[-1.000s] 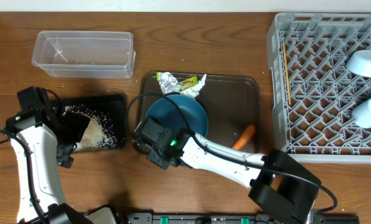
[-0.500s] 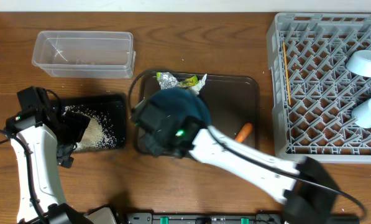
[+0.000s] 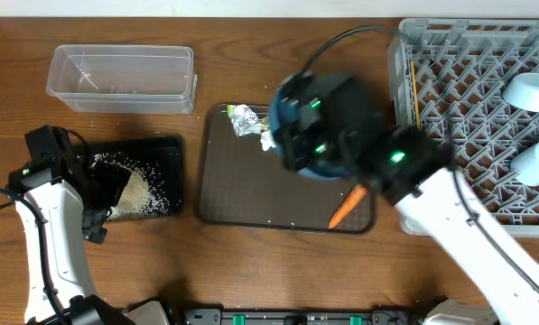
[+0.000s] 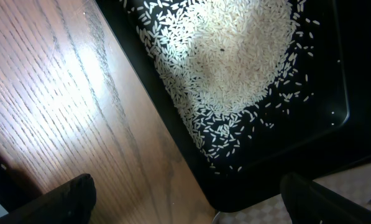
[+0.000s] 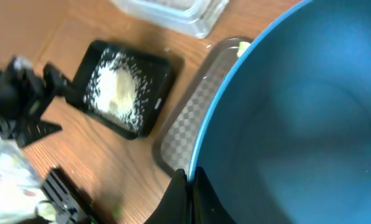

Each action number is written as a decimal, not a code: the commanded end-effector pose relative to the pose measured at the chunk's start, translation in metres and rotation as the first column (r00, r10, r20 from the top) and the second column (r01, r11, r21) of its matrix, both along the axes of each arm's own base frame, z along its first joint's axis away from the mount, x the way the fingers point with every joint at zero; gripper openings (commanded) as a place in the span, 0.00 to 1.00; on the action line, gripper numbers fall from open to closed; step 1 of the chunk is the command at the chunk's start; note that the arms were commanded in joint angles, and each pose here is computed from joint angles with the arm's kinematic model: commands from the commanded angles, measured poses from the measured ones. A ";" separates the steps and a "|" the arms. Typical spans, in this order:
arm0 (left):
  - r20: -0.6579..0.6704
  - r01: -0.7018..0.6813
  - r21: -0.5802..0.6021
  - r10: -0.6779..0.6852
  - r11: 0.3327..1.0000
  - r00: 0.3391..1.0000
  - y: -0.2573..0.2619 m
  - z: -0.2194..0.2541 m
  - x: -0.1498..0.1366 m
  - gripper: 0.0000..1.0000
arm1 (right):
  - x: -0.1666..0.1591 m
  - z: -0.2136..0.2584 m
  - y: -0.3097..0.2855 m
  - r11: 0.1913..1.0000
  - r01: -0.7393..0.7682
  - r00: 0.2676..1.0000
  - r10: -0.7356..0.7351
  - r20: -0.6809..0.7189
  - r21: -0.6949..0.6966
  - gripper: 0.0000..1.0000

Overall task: Sort waste into correct bins and load items into the dishwasher rack
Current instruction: 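Lift the teal bowl and carry it right to the dish rack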

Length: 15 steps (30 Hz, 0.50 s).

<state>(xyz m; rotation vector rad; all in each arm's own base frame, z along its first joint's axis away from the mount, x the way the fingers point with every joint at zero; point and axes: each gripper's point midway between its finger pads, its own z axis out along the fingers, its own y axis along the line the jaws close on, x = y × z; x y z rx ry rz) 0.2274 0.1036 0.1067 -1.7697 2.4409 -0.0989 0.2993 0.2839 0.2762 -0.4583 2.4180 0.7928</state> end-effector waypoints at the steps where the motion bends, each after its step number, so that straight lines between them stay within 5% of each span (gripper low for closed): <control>1: 0.015 -0.003 0.017 0.003 1.000 1.000 0.004 0.007 0.001 0.98 | 0.010 0.017 -0.020 0.995 -0.007 0.999 0.011 -0.037 0.099 0.01; 15: 0.015 -0.003 0.017 0.003 1.000 1.000 0.004 0.007 0.001 0.98 | 0.083 0.027 -0.166 0.933 0.303 0.953 -0.296 -0.062 0.192 0.01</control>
